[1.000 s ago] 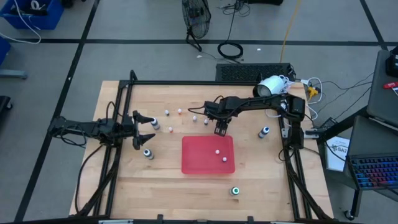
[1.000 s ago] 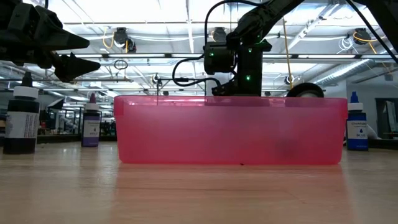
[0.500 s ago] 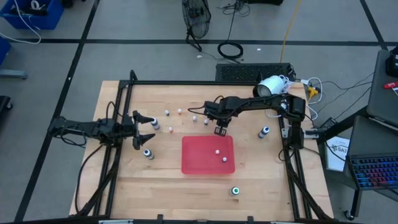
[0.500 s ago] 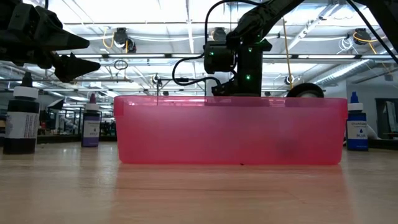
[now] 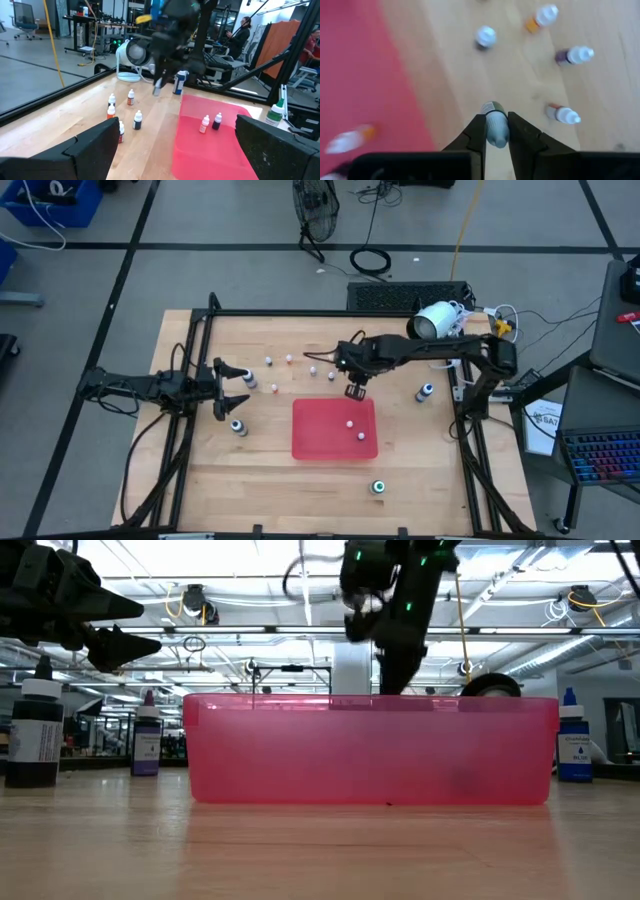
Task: Pick & Place food coloring
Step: Put the small green food coloring bottle into the pink bin
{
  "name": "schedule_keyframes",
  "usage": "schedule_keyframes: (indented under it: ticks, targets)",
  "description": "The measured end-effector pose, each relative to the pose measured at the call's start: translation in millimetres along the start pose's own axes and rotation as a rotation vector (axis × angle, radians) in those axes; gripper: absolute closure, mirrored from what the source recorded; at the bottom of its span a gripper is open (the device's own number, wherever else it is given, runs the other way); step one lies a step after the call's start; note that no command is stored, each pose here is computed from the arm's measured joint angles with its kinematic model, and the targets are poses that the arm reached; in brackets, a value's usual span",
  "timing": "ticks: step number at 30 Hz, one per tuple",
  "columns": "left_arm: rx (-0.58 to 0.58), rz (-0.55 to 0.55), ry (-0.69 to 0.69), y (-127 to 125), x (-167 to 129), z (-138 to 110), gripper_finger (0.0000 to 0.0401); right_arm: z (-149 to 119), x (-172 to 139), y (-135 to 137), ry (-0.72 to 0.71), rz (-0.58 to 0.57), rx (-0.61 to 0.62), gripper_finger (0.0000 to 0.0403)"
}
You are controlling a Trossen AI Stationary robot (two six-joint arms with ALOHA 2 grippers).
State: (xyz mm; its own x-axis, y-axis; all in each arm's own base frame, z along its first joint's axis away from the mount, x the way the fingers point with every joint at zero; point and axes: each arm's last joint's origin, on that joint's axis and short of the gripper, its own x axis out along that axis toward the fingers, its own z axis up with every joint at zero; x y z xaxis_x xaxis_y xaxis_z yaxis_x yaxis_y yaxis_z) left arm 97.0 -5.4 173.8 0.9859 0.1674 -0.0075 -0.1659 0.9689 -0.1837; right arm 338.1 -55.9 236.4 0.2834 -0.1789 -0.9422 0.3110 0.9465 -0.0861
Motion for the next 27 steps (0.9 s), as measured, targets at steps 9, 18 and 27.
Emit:
schedule_keyframes:
  ticks: [9,18,27]
  targets:
    - [0.0,0.0,0.0,0,0,0,0.0009,-4,-43,71,-0.143,0.082,-0.104,0.0361]
    - [0.0,0.0,0.0,0,0,0,0.0009,7,-61,156,-0.125,0.068,-0.264,0.0361]
    - [0.0,-0.001,0.0,0,0,0,0.0009,-11,-22,175,0.143,-0.001,-0.26,0.0361]
